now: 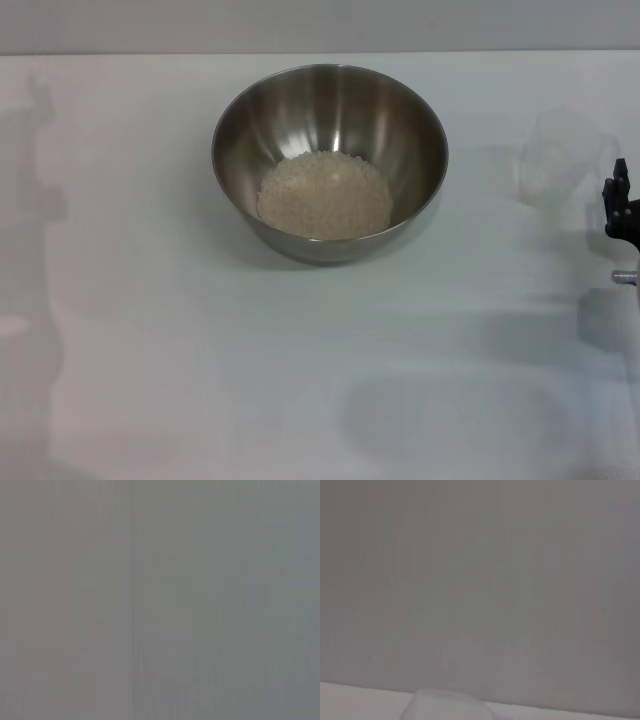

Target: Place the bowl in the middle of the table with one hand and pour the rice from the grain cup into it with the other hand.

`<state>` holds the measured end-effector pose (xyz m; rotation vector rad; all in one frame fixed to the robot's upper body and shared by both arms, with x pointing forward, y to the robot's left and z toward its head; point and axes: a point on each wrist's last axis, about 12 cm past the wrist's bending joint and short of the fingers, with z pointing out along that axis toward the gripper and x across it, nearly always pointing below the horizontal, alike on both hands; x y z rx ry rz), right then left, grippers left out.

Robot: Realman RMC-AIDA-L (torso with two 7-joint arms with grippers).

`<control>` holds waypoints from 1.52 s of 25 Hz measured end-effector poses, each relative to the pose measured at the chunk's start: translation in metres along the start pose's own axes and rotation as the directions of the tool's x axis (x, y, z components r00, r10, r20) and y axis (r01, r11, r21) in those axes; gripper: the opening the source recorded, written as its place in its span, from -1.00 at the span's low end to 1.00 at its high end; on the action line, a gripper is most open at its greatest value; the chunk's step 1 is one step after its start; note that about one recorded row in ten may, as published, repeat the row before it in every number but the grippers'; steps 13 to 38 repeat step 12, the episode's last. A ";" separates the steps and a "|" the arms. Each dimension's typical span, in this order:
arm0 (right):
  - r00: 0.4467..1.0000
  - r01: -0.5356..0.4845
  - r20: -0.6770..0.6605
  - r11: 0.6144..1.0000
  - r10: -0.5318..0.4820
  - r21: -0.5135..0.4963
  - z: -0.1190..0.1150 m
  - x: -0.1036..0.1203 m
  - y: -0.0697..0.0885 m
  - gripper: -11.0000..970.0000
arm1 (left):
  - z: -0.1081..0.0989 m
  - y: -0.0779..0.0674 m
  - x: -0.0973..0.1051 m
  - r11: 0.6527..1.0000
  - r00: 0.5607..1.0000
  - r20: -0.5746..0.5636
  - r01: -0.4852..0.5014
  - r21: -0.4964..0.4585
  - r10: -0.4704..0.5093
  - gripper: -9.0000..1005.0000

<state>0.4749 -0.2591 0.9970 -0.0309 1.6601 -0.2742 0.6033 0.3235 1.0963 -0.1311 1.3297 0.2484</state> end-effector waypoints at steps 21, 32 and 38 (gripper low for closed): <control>0.984 0.020 0.176 1.000 -0.024 0.024 -0.001 -0.021 0.000 0.15 | -0.009 0.007 0.009 1.000 0.999 -0.037 -0.008 -0.015 0.007 0.04; 0.984 0.020 0.176 1.000 -0.024 0.024 -0.001 -0.021 0.000 0.15 | -0.009 0.007 0.009 1.000 0.999 -0.037 -0.008 -0.015 0.007 0.04; 0.984 0.020 0.176 1.000 -0.024 0.024 -0.001 -0.021 0.000 0.15 | -0.009 0.007 0.009 1.000 0.999 -0.037 -0.008 -0.015 0.007 0.04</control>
